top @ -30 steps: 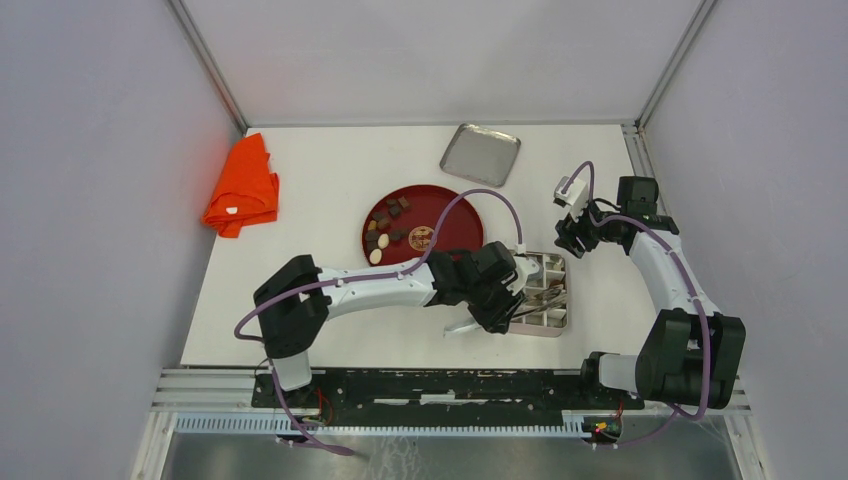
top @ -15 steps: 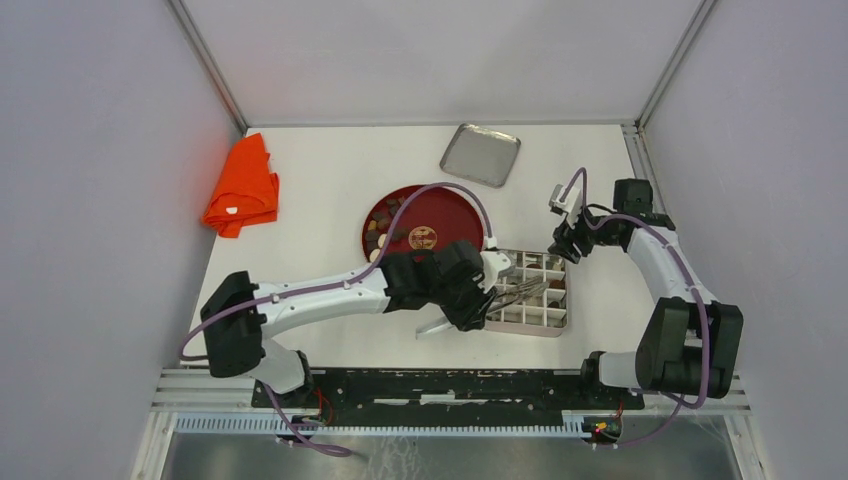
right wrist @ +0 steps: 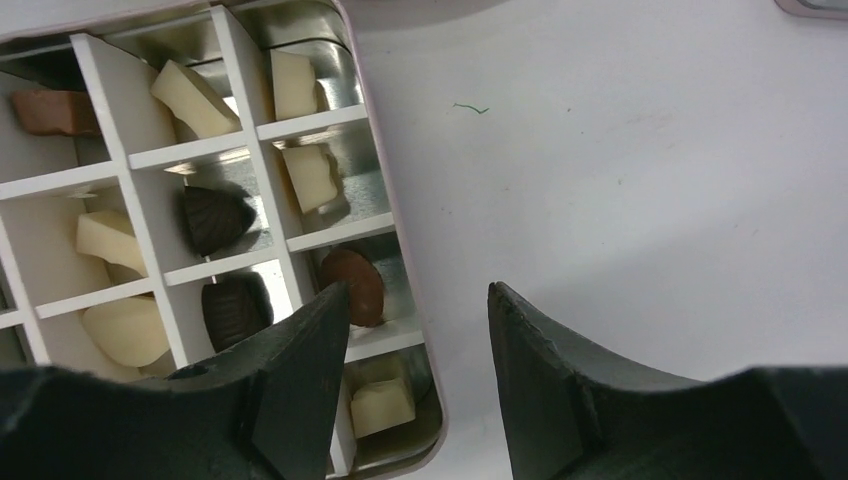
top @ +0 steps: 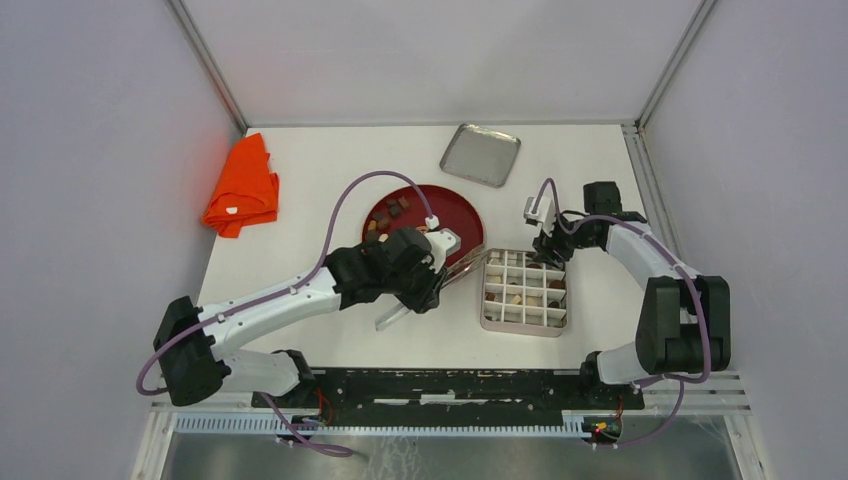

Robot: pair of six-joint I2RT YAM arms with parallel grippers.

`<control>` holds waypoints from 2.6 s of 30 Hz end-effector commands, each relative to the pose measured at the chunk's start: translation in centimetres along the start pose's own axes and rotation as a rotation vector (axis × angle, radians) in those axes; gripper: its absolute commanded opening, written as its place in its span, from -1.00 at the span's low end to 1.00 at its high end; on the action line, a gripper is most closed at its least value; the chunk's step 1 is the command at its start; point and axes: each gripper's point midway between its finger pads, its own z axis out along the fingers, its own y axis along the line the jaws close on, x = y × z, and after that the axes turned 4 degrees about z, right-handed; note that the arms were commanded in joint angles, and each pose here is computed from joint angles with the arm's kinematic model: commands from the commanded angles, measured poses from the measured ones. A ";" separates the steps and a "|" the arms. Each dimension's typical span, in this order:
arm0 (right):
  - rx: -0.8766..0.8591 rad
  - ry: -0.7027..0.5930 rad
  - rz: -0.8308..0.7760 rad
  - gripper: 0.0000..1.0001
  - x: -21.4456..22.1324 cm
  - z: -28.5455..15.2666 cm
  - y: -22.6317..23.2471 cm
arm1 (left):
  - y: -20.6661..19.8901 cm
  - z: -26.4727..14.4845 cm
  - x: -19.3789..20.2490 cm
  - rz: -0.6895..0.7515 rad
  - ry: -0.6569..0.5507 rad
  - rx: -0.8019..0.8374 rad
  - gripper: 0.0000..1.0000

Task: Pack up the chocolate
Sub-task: Pick up the packing box from the center of the board.

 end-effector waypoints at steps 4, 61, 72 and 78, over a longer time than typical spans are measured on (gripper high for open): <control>0.068 0.086 -0.117 0.16 -0.7 1.0 -1.7 | 1.2 -1.3 -0.3 0.021 -0.052 -0.042 -0.21; 0.331 0.012 -0.575 -1.00 -10.7 -8.4 -1.7 | 2.8 -3.5 -1.2 0.024 -0.080 -0.120 -0.29; 0.586 0.079 -0.642 -1.00 -14.7 -13.2 -5.3 | 3.4 -4.0 -2.6 0.001 -0.119 -0.155 -0.29; 0.748 0.143 -0.649 -1.00 -16.0 -16.1 -7.0 | 3.6 -4.2 -3.5 0.002 -0.137 -0.168 -0.29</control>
